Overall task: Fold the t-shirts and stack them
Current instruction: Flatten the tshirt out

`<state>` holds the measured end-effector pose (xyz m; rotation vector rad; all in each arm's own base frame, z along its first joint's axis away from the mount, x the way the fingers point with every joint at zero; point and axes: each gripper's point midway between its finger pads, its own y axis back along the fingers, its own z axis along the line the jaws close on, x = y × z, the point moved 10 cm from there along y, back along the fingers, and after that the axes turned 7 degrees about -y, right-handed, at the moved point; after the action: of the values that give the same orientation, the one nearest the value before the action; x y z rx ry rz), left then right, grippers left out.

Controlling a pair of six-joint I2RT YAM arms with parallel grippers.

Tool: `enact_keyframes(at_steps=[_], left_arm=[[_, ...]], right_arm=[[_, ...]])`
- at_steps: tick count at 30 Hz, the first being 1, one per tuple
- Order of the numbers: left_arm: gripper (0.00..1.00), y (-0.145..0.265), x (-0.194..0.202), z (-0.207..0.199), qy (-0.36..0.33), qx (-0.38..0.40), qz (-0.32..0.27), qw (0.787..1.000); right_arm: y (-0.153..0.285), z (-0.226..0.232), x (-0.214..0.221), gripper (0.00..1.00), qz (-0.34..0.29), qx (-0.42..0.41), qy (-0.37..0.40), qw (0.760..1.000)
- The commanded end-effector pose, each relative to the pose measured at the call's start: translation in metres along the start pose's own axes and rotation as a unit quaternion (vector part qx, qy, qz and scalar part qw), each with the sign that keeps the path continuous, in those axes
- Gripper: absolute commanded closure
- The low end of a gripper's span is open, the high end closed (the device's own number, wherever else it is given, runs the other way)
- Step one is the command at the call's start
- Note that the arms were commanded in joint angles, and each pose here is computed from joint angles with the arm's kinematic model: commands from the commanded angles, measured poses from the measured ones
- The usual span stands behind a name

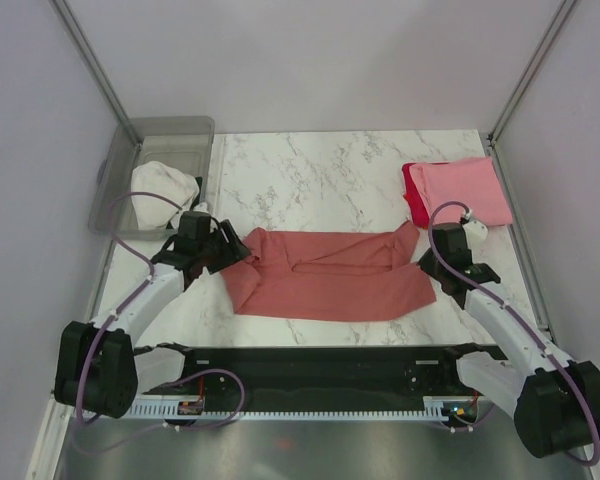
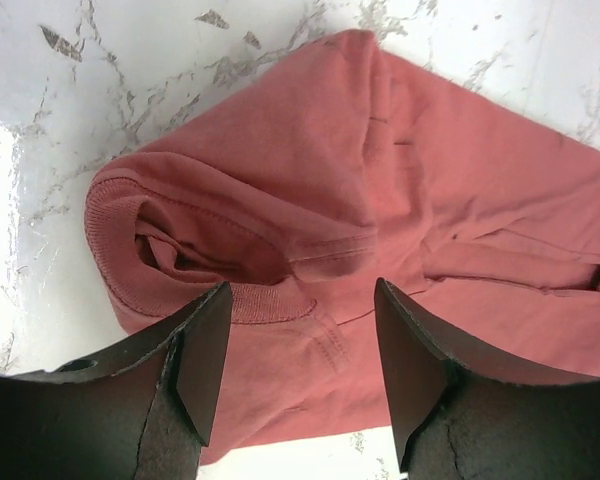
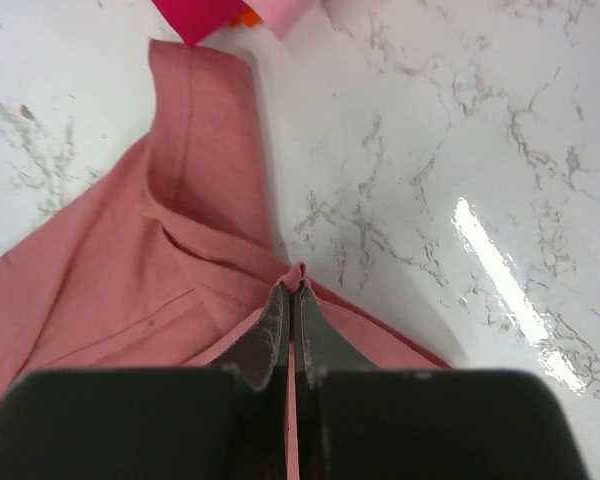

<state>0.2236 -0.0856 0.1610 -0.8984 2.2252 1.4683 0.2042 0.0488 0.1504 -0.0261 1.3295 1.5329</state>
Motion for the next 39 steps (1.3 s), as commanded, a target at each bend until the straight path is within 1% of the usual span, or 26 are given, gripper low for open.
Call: enact_keyframes(at_steps=[1, 6, 10, 11, 12, 13, 14, 16, 18, 19, 20, 24, 25, 26, 27, 29, 30, 31, 32, 33, 34, 35, 36, 37, 38, 39], left_arm=[[0.34, -0.007, -0.006, -0.003, -0.025, 0.012, -0.003, 1.000], [0.35, -0.018, -0.010, -0.003, -0.032, 0.000, 0.006, 0.999], [0.43, -0.031, -0.013, -0.001, -0.036, -0.016, 0.022, 0.999], [0.62, -0.036, -0.014, 0.000, -0.036, -0.019, 0.029, 0.999], [0.72, -0.037, -0.014, 0.000, -0.038, -0.022, 0.031, 0.999], [0.93, -0.038, -0.015, 0.001, -0.038, -0.027, 0.031, 0.998], [0.98, -0.039, -0.014, 0.002, -0.034, -0.034, 0.032, 0.998], [0.98, -0.037, -0.012, 0.010, -0.022, -0.078, 0.027, 0.996], [0.98, -0.028, -0.017, 0.015, 0.002, -0.115, -0.011, 0.993], [0.98, -0.025, -0.013, 0.020, 0.012, -0.127, -0.016, 0.992], [0.98, -0.015, -0.019, 0.020, 0.032, -0.127, -0.046, 0.990], [0.98, 0.006, -0.024, 0.026, 0.066, -0.138, -0.094, 0.984], [0.98, 0.009, -0.025, 0.025, 0.067, -0.133, -0.098, 0.984], [0.98, 0.012, -0.028, 0.022, 0.047, -0.118, -0.099, 0.987], [0.98, 0.015, -0.028, 0.014, 0.032, -0.077, -0.086, 0.993], [0.83, 0.017, -0.030, -0.004, -0.015, -0.020, -0.066, 0.998], [0.72, 0.016, -0.026, -0.014, -0.034, 0.004, -0.046, 0.998], [0.45, 0.018, -0.029, -0.027, -0.051, 0.016, -0.049, 0.997], [0.36, 0.020, -0.017, -0.048, -0.091, 0.034, -0.035, 0.995], [0.25, 0.020, -0.012, -0.053, -0.111, -0.001, -0.034, 0.993], [0.09, 0.018, -0.014, -0.067, -0.131, -0.006, -0.034, 0.991], [0.08, 0.018, -0.004, -0.081, -0.163, 0.000, -0.024, 0.986], [0.04, 0.014, -0.004, -0.084, -0.174, -0.018, -0.026, 0.984], [0.03, 0.012, -0.007, -0.091, -0.179, -0.020, -0.022, 0.983], [0.03, -0.001, -0.002, -0.092, -0.195, -0.032, 0.001, 0.980], [0.04, -0.007, -0.002, -0.092, -0.199, -0.043, 0.010, 0.979]], right_arm=[[0.017, 0.005, -0.017, 1.00, -0.029, -0.005, 0.005, 1.000], [0.024, 0.002, -0.020, 1.00, -0.035, -0.003, 0.011, 0.999], [0.030, -0.001, -0.021, 1.00, -0.045, -0.012, 0.007, 0.999], [0.031, -0.002, -0.021, 1.00, -0.047, -0.012, 0.007, 0.999], [0.031, -0.003, -0.021, 1.00, -0.048, -0.010, 0.008, 0.999], [0.032, -0.003, -0.022, 1.00, -0.050, -0.009, 0.009, 0.999], [0.032, -0.003, -0.023, 1.00, -0.051, -0.005, 0.009, 0.999], [0.033, -0.005, -0.026, 1.00, -0.064, 0.013, 0.003, 0.998], [0.035, -0.009, -0.030, 1.00, -0.085, 0.039, -0.005, 0.996], [0.037, -0.010, -0.035, 1.00, -0.096, 0.046, -0.021, 0.994], [0.039, -0.014, -0.036, 1.00, -0.102, 0.060, -0.026, 0.993], [0.053, -0.021, -0.049, 1.00, -0.146, 0.063, -0.070, 0.985], [0.055, -0.021, -0.048, 1.00, -0.145, 0.057, -0.069, 0.985], [0.056, -0.018, -0.050, 1.00, -0.146, 0.041, -0.067, 0.986], [0.056, -0.017, -0.049, 1.00, -0.141, 0.031, -0.064, 0.987], [0.054, -0.015, -0.045, 1.00, -0.122, 0.020, -0.048, 0.991], [0.050, -0.015, -0.043, 1.00, -0.112, 0.027, -0.042, 0.992], [0.047, -0.015, -0.042, 1.00, -0.108, 0.028, -0.038, 0.993], [0.045, -0.013, -0.040, 1.00, -0.099, 0.022, -0.032, 0.994], [0.041, -0.013, -0.038, 1.00, -0.092, 0.024, -0.028, 0.995], [0.039, -0.014, -0.035, 1.00, -0.085, 0.025, -0.025, 0.996], [0.037, -0.013, -0.035, 1.00, -0.083, 0.018, -0.026, 0.996], [0.036, -0.012, -0.033, 1.00, -0.079, 0.017, -0.024, 0.996], [0.035, -0.013, -0.032, 1.00, -0.075, 0.017, -0.023, 0.997], [0.034, -0.013, -0.032, 1.00, -0.076, 0.015, -0.024, 0.997], [0.034, -0.013, -0.030, 1.00, -0.071, 0.011, -0.022, 0.997]])
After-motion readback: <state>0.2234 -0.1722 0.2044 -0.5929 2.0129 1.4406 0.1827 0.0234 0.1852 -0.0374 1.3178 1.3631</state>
